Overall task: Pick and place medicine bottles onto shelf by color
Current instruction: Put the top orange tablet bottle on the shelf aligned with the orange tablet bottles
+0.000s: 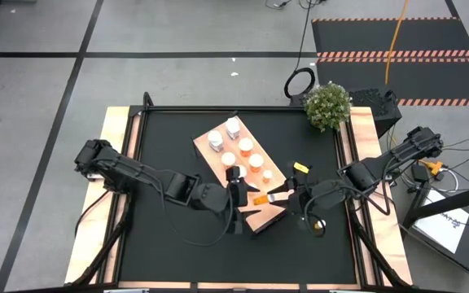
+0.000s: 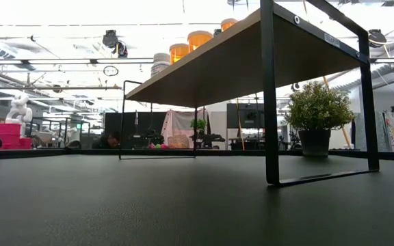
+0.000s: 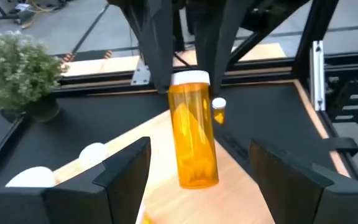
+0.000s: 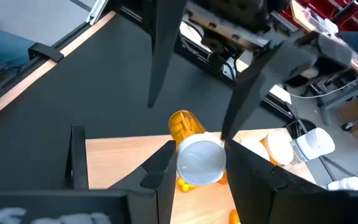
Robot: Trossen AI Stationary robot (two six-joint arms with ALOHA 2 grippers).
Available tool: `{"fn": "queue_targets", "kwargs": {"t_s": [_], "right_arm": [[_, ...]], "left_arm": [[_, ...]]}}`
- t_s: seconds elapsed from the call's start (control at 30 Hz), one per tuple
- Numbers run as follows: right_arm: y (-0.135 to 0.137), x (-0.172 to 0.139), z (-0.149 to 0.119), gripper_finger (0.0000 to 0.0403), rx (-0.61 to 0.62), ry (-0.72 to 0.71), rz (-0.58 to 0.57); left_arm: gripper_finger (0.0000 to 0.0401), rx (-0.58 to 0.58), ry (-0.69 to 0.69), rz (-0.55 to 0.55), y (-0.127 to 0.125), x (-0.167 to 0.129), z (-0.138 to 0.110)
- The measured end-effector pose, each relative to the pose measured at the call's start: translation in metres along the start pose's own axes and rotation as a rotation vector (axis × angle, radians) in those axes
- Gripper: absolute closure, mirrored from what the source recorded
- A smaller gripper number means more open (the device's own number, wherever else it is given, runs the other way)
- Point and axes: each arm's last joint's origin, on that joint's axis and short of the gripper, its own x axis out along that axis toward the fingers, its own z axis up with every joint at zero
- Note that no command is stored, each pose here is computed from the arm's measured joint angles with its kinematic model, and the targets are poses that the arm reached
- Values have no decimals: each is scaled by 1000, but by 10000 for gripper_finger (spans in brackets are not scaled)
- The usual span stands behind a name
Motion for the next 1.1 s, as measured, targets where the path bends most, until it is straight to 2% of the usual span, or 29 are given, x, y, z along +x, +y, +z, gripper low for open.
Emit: {"fn": "queue_targets", "kwargs": {"t_s": [0.23, 0.43, 0.7, 1.1], "right_arm": [[-1, 0, 4, 284, -22, -40, -14], [-3, 0, 9, 284, -57, -91, -33], [-3, 0, 8, 284, -60, -78, -32], [-3, 0, 10, 272, -37, -94, -36]], "left_arm": [[137, -9, -8, -13, 2, 8, -2], [197, -3, -8, -4, 5, 10, -2], [269, 11, -11, -8, 5, 9, -1], [300, 33, -20, -8, 5, 7, 0]]}}
